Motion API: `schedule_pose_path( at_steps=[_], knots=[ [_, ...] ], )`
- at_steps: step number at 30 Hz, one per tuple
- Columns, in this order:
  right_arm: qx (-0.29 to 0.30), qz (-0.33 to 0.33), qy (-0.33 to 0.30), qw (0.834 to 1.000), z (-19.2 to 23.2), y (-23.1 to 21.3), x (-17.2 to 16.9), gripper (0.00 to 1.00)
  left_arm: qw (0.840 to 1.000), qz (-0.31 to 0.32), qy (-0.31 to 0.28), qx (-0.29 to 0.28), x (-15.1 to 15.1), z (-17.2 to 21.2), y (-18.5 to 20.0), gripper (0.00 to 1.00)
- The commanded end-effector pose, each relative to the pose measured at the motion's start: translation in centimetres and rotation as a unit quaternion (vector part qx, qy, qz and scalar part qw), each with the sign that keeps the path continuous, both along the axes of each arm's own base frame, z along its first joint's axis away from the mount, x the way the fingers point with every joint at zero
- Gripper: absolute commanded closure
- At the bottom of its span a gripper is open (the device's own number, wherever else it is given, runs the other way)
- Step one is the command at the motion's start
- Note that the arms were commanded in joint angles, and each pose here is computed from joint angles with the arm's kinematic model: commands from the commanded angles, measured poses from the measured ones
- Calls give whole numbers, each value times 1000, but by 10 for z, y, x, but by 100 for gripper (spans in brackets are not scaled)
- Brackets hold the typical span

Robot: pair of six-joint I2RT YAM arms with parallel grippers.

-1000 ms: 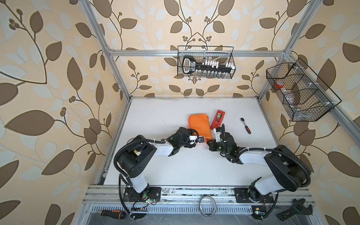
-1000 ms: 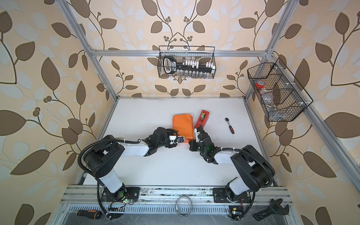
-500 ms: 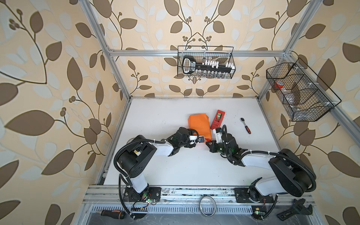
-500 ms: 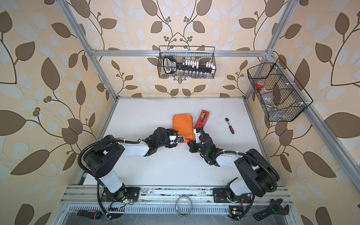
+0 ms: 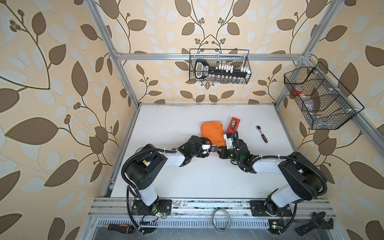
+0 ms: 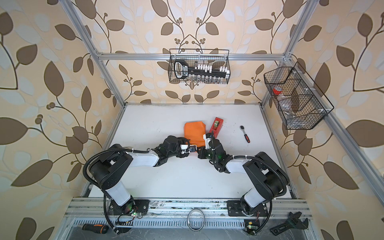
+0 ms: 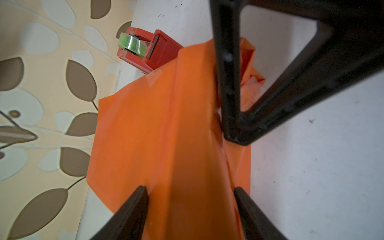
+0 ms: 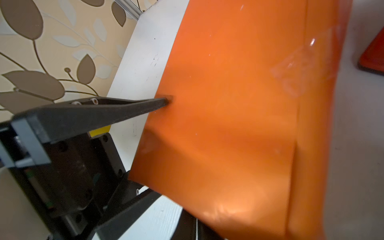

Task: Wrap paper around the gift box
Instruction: 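Release the paper with the left gripper and lift both grippers from the box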

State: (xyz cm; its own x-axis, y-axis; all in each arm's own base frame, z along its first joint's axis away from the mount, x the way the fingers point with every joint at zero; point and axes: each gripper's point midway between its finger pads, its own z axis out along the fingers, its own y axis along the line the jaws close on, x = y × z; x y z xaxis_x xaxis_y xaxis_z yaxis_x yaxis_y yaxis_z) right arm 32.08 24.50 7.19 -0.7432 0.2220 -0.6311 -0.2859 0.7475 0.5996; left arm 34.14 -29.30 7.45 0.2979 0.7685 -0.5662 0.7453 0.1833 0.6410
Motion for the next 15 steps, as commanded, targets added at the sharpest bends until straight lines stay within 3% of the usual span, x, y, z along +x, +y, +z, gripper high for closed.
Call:
schedule_pose_path(
  at_steps=[1,11,15],
  knots=[
    [38,-1,-22,999,22,11,11,93,995,3,75,73,-19,-51,23,35],
    [108,4,-36,993,57,18,7,93,995,3,75,69,-19,-50,22,35],
    [113,-5,-34,993,60,1,-2,92,996,2,73,50,-19,-40,18,32]
  ],
)
